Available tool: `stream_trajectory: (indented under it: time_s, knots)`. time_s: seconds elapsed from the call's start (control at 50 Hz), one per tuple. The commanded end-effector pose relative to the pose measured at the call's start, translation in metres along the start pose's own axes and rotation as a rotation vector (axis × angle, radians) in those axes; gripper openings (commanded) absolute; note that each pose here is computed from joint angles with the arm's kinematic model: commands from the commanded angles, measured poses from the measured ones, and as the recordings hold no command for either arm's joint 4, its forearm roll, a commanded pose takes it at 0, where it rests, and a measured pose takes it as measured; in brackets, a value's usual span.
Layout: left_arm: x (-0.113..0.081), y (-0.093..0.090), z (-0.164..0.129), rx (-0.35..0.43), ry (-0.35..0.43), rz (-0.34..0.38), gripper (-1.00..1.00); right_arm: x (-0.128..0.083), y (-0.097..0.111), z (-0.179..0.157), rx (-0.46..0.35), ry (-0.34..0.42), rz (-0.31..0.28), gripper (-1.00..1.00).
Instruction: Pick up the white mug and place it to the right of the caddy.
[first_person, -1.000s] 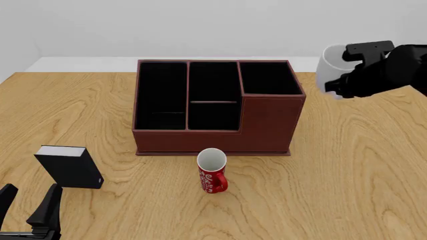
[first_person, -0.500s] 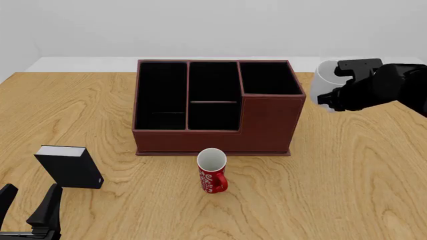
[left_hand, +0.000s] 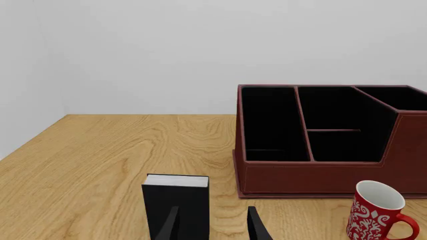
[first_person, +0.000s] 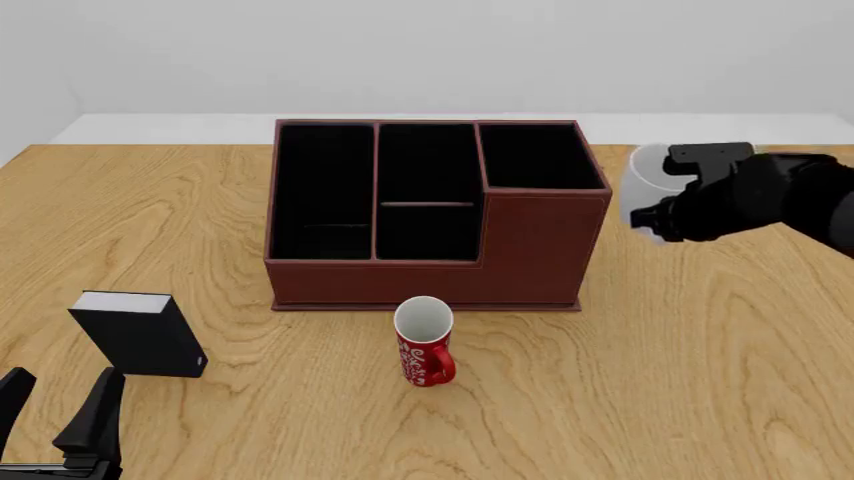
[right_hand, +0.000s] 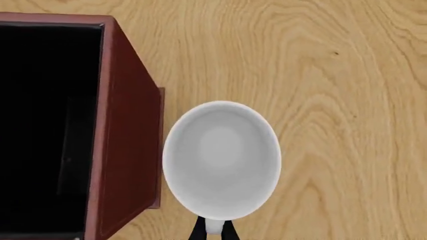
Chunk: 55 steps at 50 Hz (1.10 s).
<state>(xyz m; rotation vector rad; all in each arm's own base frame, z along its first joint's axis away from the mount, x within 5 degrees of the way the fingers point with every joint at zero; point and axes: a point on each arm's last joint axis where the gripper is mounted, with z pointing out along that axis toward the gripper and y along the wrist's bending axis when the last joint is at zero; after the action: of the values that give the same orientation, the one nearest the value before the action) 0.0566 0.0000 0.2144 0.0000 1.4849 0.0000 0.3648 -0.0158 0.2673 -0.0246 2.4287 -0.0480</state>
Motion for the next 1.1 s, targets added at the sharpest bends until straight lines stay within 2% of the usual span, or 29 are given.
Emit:
stream_trajectory:
  time_s: [0.02, 0.54, 1.1]
  knots:
    - [0.000, 0.000, 0.000, 0.000, 0.000, 0.000, 1.00, 0.007, 0.003, 0.009, -0.005, 0.011, 0.013, -1.00]
    - [0.000, 0.000, 0.000, 0.000, 0.000, 0.000, 1.00, 0.027, 0.008, 0.039, -0.014, 0.066, 0.013, -1.00]
    - [0.000, 0.000, 0.000, 0.000, 0.000, 0.000, 1.00, 0.037, 0.016, 0.056, -0.026, 0.094, 0.019, -1.00]
